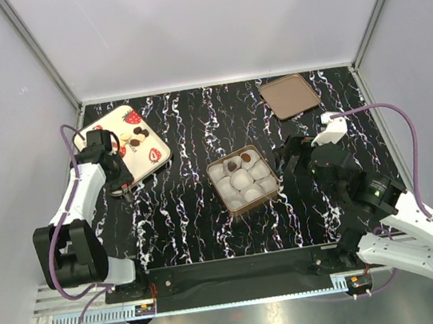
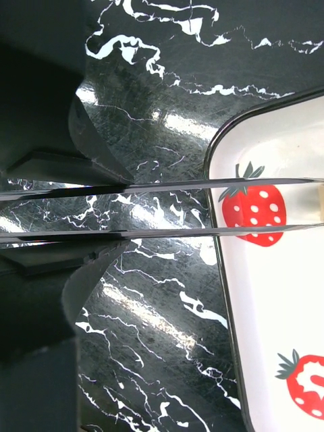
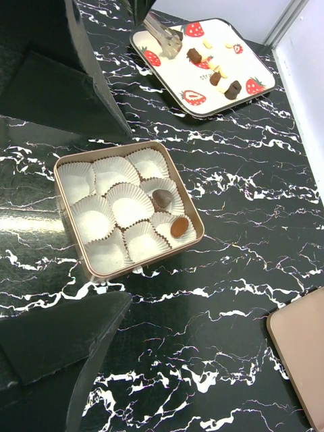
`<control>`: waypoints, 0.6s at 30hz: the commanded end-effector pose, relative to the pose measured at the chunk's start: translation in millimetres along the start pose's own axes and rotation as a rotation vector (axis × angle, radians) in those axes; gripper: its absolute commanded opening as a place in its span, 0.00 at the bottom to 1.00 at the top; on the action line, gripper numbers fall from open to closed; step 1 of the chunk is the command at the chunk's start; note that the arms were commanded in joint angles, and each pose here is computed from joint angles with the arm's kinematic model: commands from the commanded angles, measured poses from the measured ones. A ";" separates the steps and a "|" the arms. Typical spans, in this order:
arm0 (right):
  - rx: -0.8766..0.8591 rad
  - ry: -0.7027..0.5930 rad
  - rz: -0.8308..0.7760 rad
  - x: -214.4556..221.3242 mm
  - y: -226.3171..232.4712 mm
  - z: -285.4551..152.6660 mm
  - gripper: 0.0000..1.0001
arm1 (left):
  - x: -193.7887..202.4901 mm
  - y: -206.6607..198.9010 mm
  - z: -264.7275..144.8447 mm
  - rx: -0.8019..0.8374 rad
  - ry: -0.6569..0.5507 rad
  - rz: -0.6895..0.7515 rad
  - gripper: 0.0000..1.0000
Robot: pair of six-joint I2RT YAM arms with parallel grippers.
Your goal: Pack the chocolate
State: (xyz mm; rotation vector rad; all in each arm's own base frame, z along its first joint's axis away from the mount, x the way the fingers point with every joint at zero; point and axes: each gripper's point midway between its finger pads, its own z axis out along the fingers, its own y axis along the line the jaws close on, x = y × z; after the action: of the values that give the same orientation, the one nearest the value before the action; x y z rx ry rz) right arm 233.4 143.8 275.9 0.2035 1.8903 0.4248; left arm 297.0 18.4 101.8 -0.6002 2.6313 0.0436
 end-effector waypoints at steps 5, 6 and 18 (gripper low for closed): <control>0.008 -0.039 0.026 -10.5 0.4 0.5 1.00 | -22.4 -15.0 -29.0 0.087 -0.086 0.022 0.33; 0.006 -0.038 0.028 -10.3 0.7 0.5 1.00 | -23.7 -15.9 -32.2 0.092 -0.095 0.024 0.33; 0.013 -0.031 0.030 -9.6 2.9 3.6 1.00 | -28.5 -48.9 -67.7 0.190 -0.142 0.089 0.31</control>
State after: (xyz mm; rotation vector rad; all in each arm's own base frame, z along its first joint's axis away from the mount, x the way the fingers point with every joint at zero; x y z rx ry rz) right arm 234.8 145.7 272.7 0.2013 1.9008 0.4171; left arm 303.5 -5.3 142.9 -0.4877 2.5751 -0.0465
